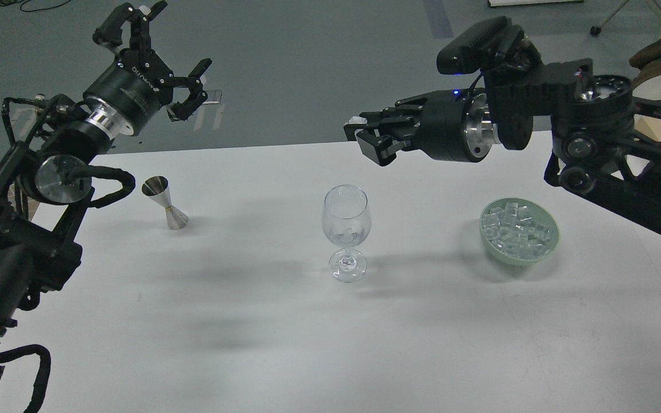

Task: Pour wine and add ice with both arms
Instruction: 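Carry the ice cube with the right gripper over the wine glass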

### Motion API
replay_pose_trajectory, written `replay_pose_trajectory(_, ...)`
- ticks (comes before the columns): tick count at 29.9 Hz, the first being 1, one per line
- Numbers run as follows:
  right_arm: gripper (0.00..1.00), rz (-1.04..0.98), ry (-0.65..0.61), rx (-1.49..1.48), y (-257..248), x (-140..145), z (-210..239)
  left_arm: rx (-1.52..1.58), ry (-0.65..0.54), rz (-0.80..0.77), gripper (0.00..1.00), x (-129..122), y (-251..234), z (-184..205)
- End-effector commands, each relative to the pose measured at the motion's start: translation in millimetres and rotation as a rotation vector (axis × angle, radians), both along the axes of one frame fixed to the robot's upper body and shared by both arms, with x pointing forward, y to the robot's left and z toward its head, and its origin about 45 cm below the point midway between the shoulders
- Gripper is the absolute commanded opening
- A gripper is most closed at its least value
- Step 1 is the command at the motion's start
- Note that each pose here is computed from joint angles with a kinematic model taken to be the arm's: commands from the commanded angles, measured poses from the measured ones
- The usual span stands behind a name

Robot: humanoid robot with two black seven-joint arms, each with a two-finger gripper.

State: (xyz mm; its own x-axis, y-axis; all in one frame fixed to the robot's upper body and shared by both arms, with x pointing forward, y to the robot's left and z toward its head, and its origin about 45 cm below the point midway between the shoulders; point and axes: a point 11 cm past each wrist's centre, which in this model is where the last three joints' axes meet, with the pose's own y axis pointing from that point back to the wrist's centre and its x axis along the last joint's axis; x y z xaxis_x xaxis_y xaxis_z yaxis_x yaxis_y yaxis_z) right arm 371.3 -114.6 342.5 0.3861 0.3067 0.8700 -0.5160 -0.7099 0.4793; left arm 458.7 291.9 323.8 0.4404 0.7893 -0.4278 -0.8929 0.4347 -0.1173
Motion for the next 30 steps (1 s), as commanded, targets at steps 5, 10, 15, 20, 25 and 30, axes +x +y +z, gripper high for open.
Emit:
replay_pose_trajectory(5, 0.0, 0.024, 0.0, 0.001, 4, -7, 0, 0.002, -0.002, 0.001, 0.98, 0, 1, 1)
replay_pose_trajectory(10, 0.0, 0.03, 0.002, -0.002, 4, -10, -1, 0.004, -0.005, 0.0, 0.98, 1, 1, 3)
replay_pose_trajectory(15, 0.0, 0.043, 0.027, -0.022, 5, -15, -13, 0.004, -0.003, 0.0, 0.98, 1, 1, 2)
replay_pose_trajectory(20, 0.0, 0.05, 0.038, -0.033, 6, -17, -18, 0.004, -0.003, 0.003, 0.98, 1, 2, 2)
replay_pose_trajectory(25, 0.0, 0.05, 0.049, -0.047, 5, -18, -24, 0.004, -0.002, 0.004, 0.98, 1, 3, 2)
replay_pose_trajectory(30, 0.0, 0.05, 0.047, -0.049, 5, -18, -24, 0.005, 0.0, 0.006, 0.98, 1, 3, 1)
